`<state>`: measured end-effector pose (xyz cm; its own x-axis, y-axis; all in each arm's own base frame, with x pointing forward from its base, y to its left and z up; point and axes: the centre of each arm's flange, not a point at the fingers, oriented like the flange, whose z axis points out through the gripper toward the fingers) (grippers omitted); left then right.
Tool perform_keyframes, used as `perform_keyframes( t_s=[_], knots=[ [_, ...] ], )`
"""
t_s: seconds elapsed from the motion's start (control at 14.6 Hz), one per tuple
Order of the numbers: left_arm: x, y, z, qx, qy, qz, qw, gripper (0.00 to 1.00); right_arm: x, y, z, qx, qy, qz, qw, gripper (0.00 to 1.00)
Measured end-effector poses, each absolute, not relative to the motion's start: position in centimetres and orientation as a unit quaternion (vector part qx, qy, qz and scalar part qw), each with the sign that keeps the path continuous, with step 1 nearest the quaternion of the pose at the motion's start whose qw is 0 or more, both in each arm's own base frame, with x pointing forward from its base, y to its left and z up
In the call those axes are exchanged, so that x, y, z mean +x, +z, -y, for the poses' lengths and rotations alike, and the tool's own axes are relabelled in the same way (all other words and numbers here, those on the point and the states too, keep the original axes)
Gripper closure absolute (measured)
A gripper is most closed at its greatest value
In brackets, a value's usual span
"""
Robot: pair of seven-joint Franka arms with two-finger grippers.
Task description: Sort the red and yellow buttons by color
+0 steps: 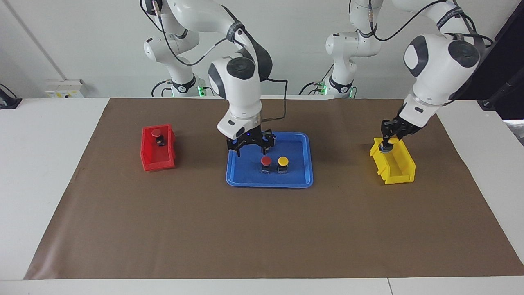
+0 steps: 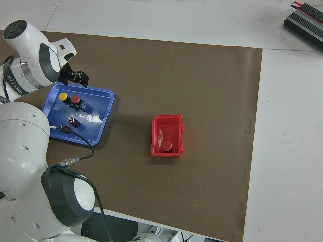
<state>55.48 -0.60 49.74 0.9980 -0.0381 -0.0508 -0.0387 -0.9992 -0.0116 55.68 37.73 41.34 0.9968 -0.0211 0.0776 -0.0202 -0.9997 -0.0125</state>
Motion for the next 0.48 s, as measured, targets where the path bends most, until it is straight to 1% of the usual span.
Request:
perform_keyframes(
  t_s=[0.14,0.21,0.27,0.48],
  knots=[
    [55.7,48.4,-1.7,-0.999,0.018,-0.025,0.019,0.59,55.4,39.8,-40.2,-0.999,-0.047,-0.016,0.006,0.10],
    [55.7,47.8,-2.2,-0.999,0.016,-0.026,0.021,0.59,55.2,39.3,-40.8,-0.999,-0.046,-0.015,0.005,0.15],
    [55.6,47.2,-2.3,-0.999,0.018,-0.028,0.021,0.59,55.1,38.9,-41.0,-0.999,-0.044,-0.013,0.003,0.15],
    [55.0,44.7,-2.2,-0.999,0.024,-0.031,0.022,0.59,55.1,38.2,-41.0,-0.999,-0.041,-0.013,-0.001,0.20]
  ],
)
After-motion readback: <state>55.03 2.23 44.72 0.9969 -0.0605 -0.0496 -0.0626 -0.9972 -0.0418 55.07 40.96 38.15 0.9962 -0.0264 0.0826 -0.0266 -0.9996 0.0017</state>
